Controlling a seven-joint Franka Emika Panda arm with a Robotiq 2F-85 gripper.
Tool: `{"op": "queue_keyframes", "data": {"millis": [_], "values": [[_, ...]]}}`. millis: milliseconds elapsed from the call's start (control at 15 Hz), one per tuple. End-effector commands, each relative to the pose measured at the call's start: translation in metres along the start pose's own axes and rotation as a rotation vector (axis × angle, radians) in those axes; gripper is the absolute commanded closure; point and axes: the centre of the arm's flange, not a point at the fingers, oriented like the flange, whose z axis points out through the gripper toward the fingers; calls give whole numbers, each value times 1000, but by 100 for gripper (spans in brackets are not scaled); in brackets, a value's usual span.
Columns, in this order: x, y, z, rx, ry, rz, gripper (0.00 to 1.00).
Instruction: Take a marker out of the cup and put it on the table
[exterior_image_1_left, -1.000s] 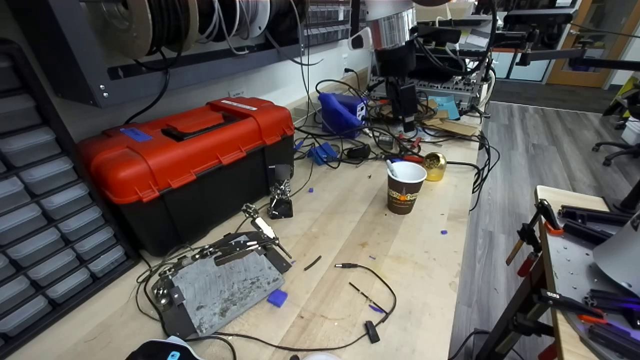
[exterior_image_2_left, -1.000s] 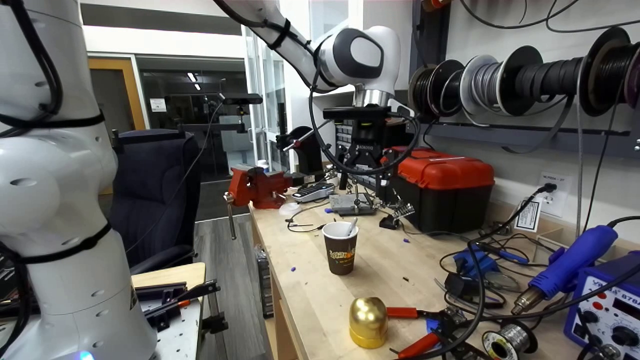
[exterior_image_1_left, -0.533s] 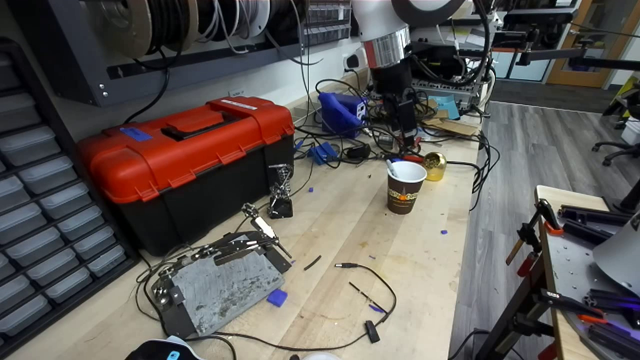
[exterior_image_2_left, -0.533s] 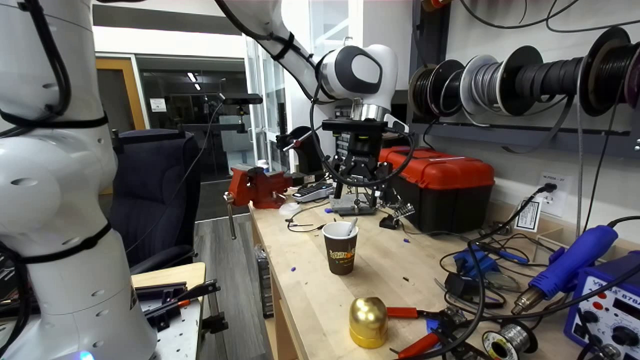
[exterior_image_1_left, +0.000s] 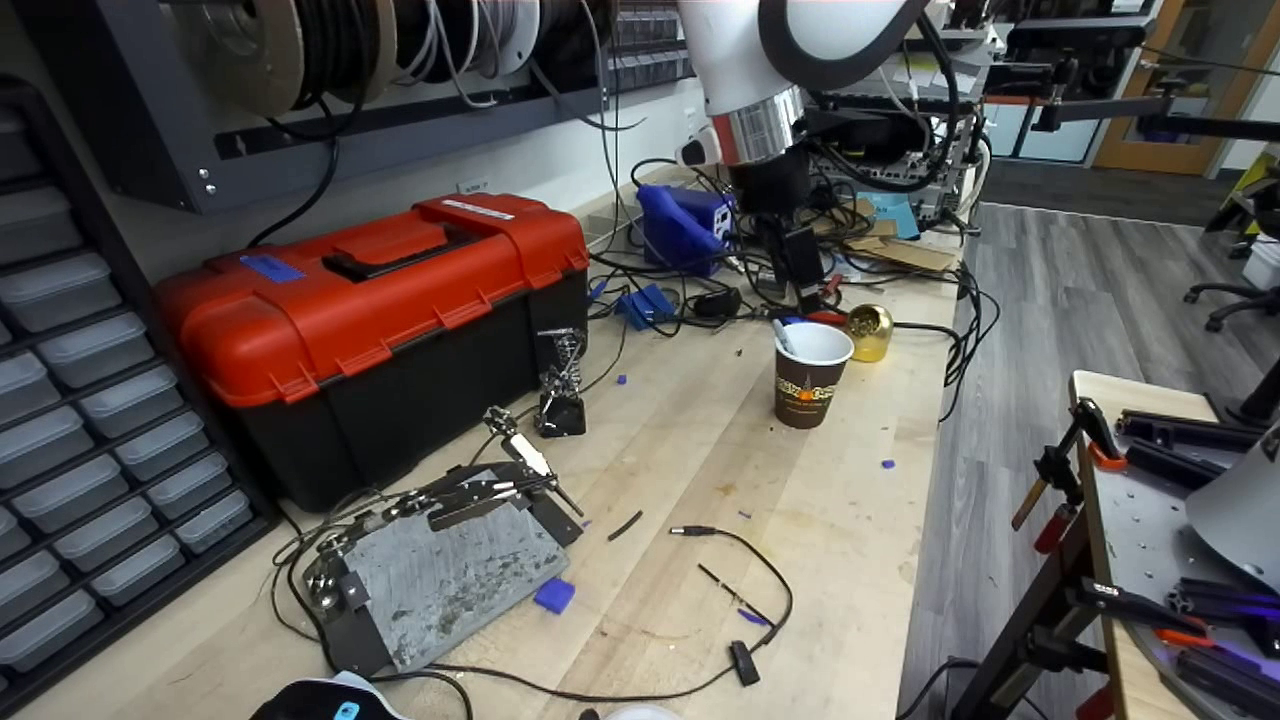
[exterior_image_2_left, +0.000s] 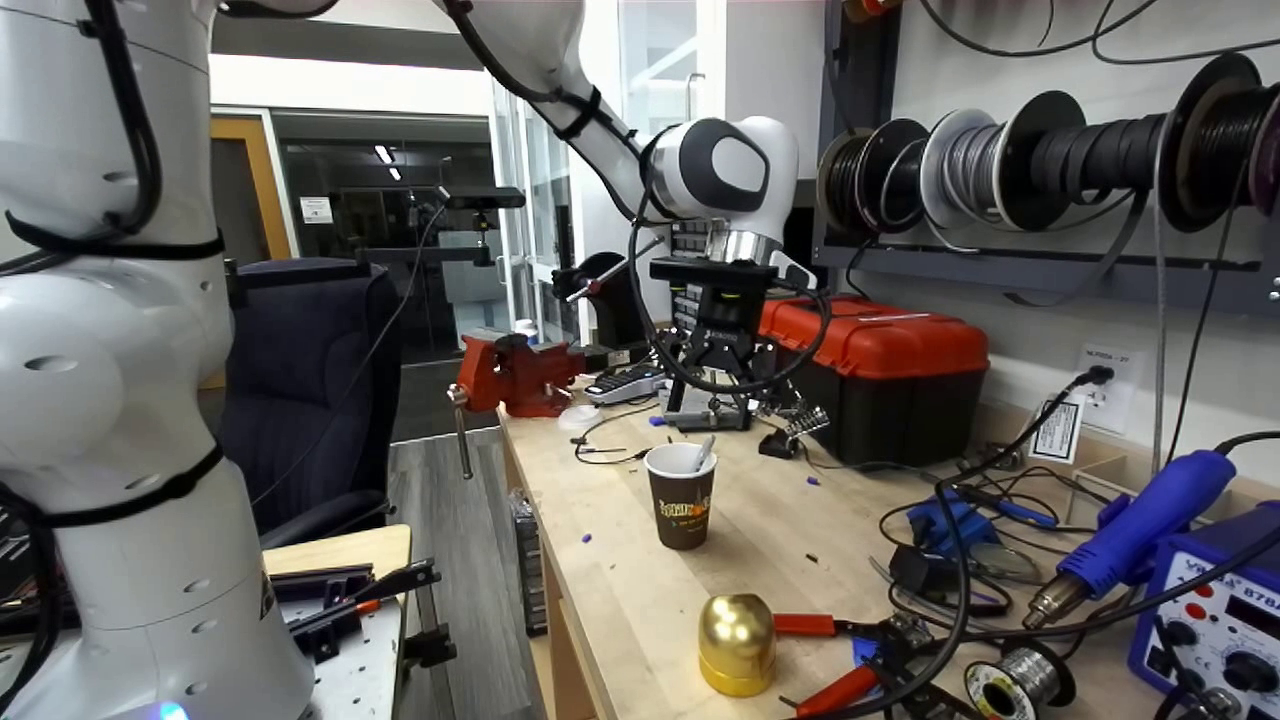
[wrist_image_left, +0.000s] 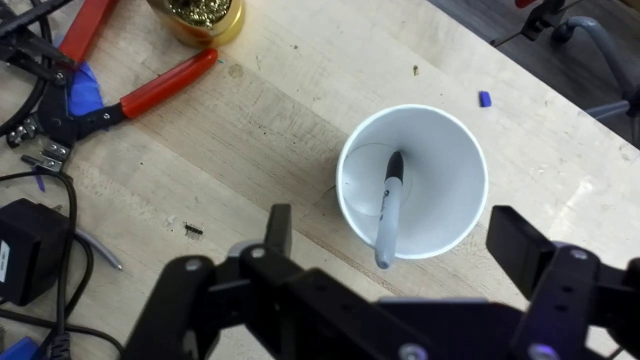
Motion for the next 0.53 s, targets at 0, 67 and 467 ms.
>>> {"op": "queue_keyframes", "data": {"millis": [0, 67, 467], "values": [[14, 2, -4, -3, -24, 12, 0], [18, 3, -4, -3, -26, 11, 0], [30, 8, 6, 10, -33, 5, 0]]}}
